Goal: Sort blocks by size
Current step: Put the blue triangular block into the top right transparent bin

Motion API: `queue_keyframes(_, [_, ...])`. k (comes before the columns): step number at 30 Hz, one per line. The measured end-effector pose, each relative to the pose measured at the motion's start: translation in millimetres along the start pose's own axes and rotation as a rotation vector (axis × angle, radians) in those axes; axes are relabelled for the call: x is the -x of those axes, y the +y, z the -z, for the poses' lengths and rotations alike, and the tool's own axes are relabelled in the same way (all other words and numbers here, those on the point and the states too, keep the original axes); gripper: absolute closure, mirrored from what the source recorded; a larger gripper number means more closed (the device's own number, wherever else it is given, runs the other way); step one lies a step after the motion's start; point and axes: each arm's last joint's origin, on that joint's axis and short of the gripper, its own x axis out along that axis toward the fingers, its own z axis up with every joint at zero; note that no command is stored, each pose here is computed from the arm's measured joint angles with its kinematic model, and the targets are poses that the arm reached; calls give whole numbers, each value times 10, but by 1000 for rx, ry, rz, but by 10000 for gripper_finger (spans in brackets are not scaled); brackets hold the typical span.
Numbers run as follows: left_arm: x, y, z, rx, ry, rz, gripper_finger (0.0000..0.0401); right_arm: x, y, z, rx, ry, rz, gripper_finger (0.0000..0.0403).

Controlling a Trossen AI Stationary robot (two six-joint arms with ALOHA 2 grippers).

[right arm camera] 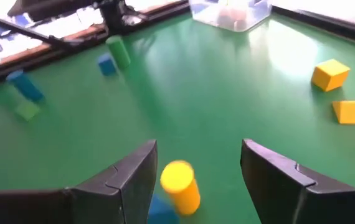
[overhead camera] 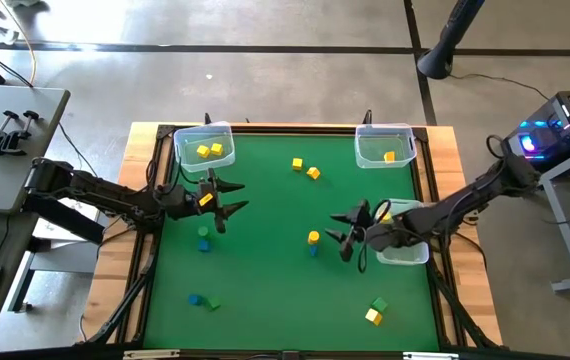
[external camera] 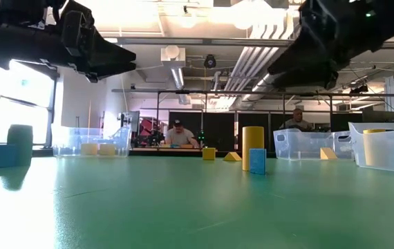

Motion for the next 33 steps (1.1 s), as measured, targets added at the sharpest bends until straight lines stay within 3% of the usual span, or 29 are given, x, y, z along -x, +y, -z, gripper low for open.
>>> queue_keyframes(5, [0,0,4,-12,4,-1,183,-62,-73,-52,37,-4,19,182])
queue_keyframes(10, [0,1,5,-17,5,-3,183,-101,-96,-54,83,39,-37,182])
queue_keyframes(22, [0,1,5,-21,5,-4,183,-447,-123,169,149,135,-80,182])
queue_keyframes(27, [0,1,4,-21,4,-5,183,-457,-144,229,169,208,-109,182])
queue_keyframes(33, [0,1,5,-14,5,-6,183,-261,-116,336,56,368,-100,182])
